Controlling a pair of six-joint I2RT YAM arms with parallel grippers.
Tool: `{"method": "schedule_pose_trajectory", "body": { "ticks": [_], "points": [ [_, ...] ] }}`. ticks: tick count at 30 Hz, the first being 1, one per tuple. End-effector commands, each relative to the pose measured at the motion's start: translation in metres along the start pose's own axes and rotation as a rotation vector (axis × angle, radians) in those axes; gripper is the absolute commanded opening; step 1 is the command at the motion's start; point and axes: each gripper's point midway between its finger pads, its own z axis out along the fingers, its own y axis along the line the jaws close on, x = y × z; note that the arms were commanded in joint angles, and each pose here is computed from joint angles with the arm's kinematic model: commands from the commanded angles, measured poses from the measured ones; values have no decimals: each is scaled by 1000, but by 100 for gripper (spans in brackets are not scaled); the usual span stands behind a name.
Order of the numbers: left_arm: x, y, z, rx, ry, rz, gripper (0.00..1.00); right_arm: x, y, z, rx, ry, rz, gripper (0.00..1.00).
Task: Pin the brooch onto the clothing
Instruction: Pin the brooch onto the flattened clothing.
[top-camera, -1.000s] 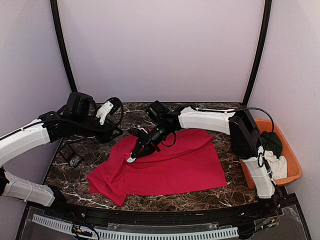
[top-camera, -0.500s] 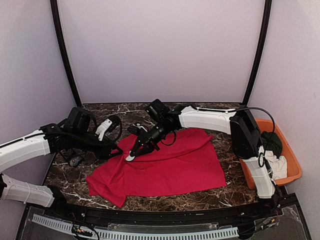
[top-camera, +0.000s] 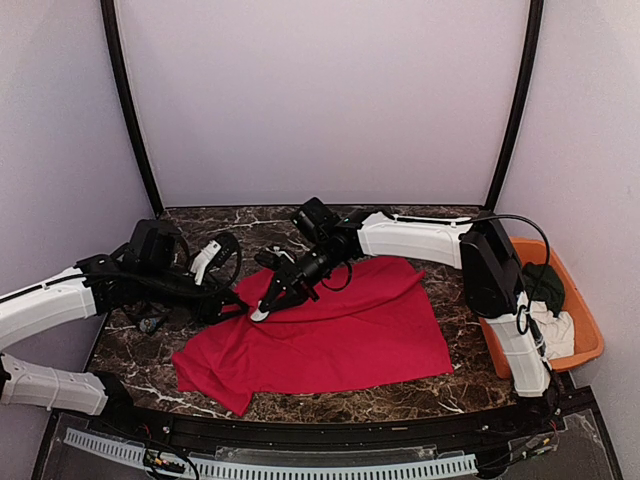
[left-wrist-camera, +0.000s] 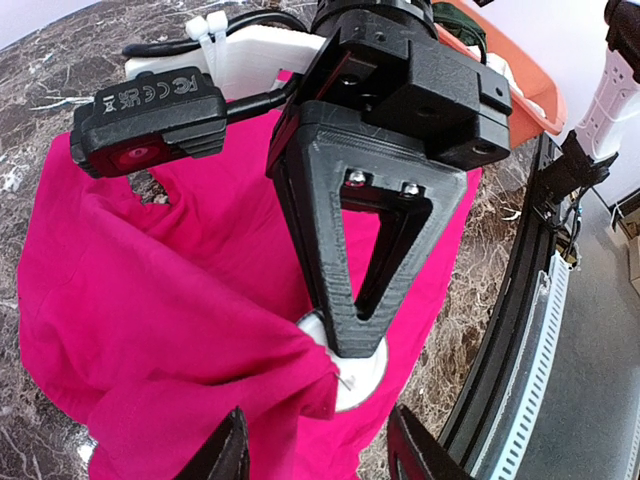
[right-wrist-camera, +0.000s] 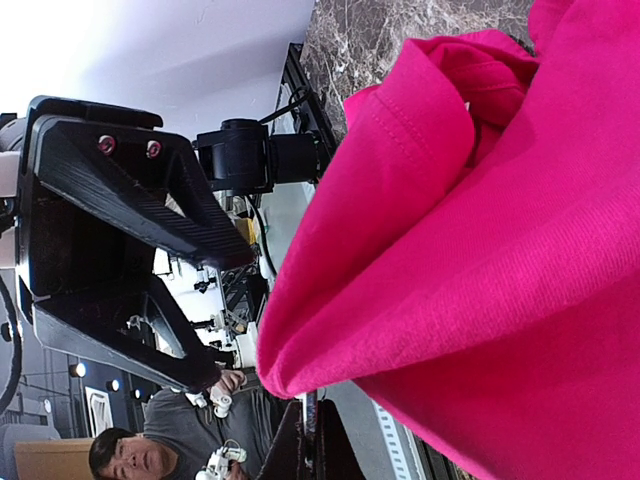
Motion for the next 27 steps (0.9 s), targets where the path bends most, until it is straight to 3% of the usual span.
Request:
{"method": "schedule_pose_trajectory", "body": {
  "ticks": [1, 27],
  "points": [
    [8, -6, -4, 21, 5, 9, 46, -2, 31, -10, -42, -19, -81, 0],
    [26, 10, 18, -11, 49, -7, 45, 1, 47, -13, -69, -16, -111, 0]
  ]
}}
